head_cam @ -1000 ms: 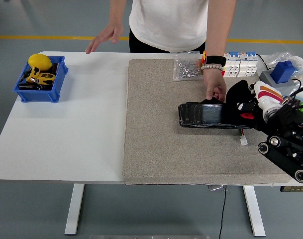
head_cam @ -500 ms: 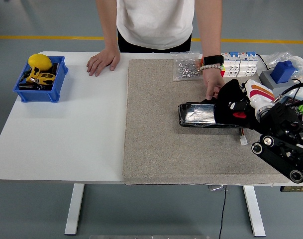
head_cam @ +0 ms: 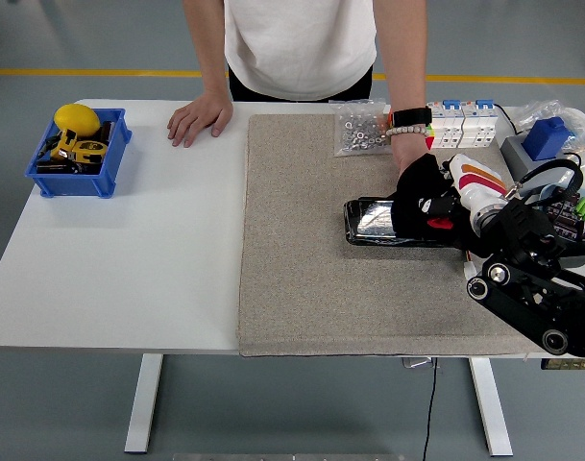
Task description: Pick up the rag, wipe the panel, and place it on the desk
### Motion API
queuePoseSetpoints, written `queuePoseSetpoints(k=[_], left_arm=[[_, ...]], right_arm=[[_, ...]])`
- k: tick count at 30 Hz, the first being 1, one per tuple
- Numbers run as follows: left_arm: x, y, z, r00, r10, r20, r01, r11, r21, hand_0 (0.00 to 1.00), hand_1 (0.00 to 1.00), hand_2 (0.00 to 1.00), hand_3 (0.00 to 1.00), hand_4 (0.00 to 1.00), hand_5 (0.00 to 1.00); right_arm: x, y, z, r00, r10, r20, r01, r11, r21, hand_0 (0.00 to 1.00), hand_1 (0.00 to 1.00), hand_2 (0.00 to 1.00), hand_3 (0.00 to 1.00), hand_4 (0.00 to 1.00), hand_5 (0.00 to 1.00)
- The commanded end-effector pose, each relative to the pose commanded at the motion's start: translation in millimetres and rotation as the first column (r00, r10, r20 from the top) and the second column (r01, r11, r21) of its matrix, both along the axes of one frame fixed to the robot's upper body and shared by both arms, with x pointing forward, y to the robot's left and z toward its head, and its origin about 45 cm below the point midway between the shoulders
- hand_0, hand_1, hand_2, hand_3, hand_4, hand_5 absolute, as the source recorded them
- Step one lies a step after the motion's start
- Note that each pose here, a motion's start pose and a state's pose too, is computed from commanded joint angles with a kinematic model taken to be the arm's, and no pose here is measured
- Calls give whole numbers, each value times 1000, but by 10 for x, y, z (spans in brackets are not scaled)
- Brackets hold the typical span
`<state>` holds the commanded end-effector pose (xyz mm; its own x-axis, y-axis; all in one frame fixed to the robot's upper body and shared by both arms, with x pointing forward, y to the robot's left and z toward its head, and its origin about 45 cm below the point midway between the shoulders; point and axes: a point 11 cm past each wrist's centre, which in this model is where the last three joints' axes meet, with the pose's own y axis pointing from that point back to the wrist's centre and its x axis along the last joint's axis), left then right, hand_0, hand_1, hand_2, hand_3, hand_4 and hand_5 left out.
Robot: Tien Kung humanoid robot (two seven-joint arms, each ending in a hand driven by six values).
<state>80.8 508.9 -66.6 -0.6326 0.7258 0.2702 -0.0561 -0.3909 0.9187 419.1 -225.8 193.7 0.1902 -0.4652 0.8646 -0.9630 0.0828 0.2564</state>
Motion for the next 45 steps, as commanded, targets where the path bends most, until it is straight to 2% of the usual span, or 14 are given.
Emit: queuePoseSetpoints(k=[21,45], left_arm=[[16,19,13,1000,-1,2,1,1000,4,686,729,731,607,669,625],[-33,48,20,1000,-6,-12,6,1000,9,686,729,731,606,672,627]], right_arm=[[-86,488,-2,994,110,-10,-110,994,30,247,293,340,365,726,2],[-240,968,-49,975,221,-28,-219,974,60,245,293,341,365,726,2]])
